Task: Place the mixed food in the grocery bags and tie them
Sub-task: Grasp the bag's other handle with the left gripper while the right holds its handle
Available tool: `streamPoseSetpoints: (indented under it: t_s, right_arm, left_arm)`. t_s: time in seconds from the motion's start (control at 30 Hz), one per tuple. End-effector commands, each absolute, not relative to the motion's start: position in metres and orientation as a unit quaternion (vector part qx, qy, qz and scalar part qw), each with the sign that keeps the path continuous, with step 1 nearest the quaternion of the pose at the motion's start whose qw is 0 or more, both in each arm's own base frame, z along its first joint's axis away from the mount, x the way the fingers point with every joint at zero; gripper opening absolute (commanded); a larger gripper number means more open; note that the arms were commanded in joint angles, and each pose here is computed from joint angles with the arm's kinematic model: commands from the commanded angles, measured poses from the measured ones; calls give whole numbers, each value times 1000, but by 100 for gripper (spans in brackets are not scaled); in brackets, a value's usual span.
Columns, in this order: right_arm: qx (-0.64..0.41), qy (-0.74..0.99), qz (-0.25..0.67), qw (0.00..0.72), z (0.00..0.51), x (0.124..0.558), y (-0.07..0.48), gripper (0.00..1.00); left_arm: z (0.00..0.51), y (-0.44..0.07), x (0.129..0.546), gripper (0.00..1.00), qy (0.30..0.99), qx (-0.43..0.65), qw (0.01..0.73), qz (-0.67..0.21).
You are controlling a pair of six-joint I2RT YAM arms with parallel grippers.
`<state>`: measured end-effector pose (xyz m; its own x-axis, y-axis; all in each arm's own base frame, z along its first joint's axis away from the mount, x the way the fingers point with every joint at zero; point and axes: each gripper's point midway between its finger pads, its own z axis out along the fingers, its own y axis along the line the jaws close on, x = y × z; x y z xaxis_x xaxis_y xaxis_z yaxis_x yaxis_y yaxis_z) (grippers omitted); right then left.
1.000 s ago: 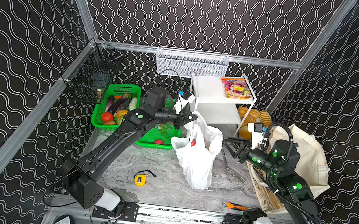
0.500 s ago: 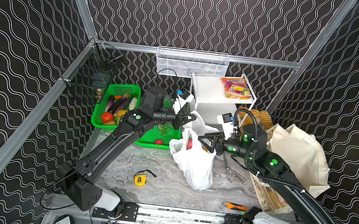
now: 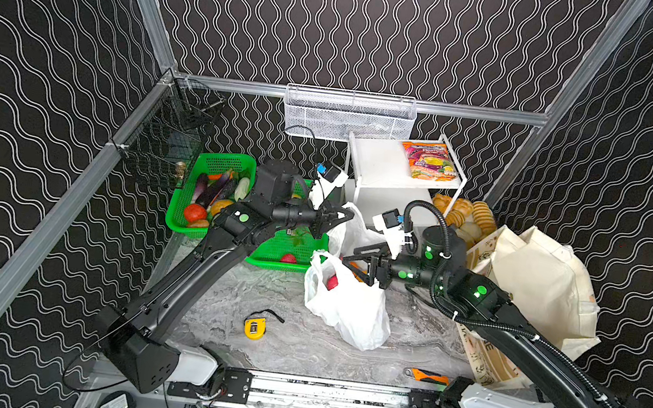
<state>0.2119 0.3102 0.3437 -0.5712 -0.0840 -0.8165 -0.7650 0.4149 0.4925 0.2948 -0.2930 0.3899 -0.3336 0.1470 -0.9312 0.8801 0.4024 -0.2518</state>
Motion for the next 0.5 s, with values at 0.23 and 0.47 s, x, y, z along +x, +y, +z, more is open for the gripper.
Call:
streamPoseSetpoints:
  t_s: [0.23,0.47]
  right_arm:
    - [-349,727,481,345,341,183,331,80]
    - [-326,773,409,358,320,212,335,55]
  left_arm:
    - [392,-290,299,0,720,342,446,-406]
    - [393,-288,297,0,723,338,445,-406]
